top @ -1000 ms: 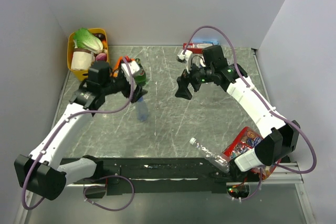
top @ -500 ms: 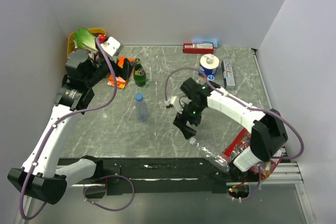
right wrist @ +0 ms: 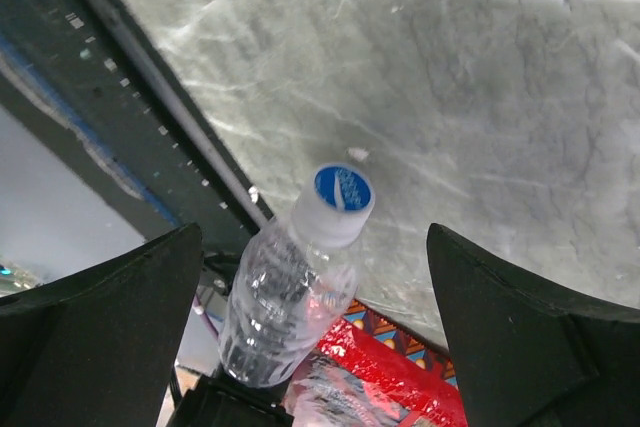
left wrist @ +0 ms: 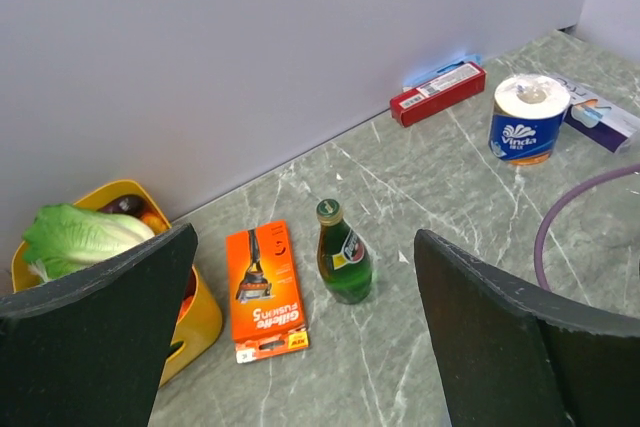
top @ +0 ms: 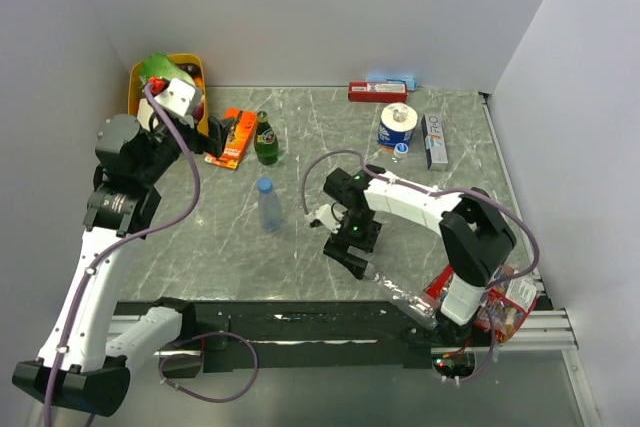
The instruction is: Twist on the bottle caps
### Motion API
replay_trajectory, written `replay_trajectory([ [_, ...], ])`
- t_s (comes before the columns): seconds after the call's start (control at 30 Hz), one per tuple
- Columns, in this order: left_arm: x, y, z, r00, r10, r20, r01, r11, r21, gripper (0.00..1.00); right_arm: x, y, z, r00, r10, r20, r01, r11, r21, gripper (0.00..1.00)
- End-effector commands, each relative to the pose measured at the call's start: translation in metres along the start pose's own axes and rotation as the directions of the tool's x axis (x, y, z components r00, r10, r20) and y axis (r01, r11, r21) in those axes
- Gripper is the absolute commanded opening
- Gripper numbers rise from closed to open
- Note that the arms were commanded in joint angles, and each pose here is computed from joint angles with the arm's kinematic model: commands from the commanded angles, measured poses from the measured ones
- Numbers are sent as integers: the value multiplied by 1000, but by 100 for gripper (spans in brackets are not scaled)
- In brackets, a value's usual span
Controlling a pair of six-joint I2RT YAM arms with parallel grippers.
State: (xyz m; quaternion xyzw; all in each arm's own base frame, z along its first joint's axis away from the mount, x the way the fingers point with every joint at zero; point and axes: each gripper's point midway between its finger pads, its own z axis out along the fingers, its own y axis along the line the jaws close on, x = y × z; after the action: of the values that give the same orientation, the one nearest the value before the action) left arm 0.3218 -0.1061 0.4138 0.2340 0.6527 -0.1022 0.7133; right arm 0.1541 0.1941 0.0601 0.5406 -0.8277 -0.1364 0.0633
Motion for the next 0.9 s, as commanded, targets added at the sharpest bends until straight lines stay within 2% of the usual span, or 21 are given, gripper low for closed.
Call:
replay_trajectory([
  [0.0, -7, 0, -11, 999, -22, 35, 22, 1000, -10, 96, -12, -11, 2, 1000, 22, -9, -21, 996, 87, 98],
  [0.23, 0, -2, -17, 999, -31, 24, 31, 999, -12, 96, -4, -16, 16, 996, 73, -57, -66, 991, 114, 88],
  [0.3, 1, -2, -17, 999, -30, 25, 30, 999, -12, 96, -4, -16, 20, 995, 70, -69, -61, 991, 117, 82],
  [0.63, 7, -2, -10, 999, -42, 23, 42, 999, -2, 96, -2, -16, 25, 993, 74, -93, -63, 991, 118, 77],
  [0.77, 9, -2, -9, 999, -40, 20, 40, 999, -1, 96, -2, -16, 27, 992, 77, -98, -66, 991, 118, 68],
  [0.87, 11, -1, -8, 999, -37, 19, 37, 999, -3, 96, -1, -17, 29, 991, 88, -104, -74, 989, 129, 65],
])
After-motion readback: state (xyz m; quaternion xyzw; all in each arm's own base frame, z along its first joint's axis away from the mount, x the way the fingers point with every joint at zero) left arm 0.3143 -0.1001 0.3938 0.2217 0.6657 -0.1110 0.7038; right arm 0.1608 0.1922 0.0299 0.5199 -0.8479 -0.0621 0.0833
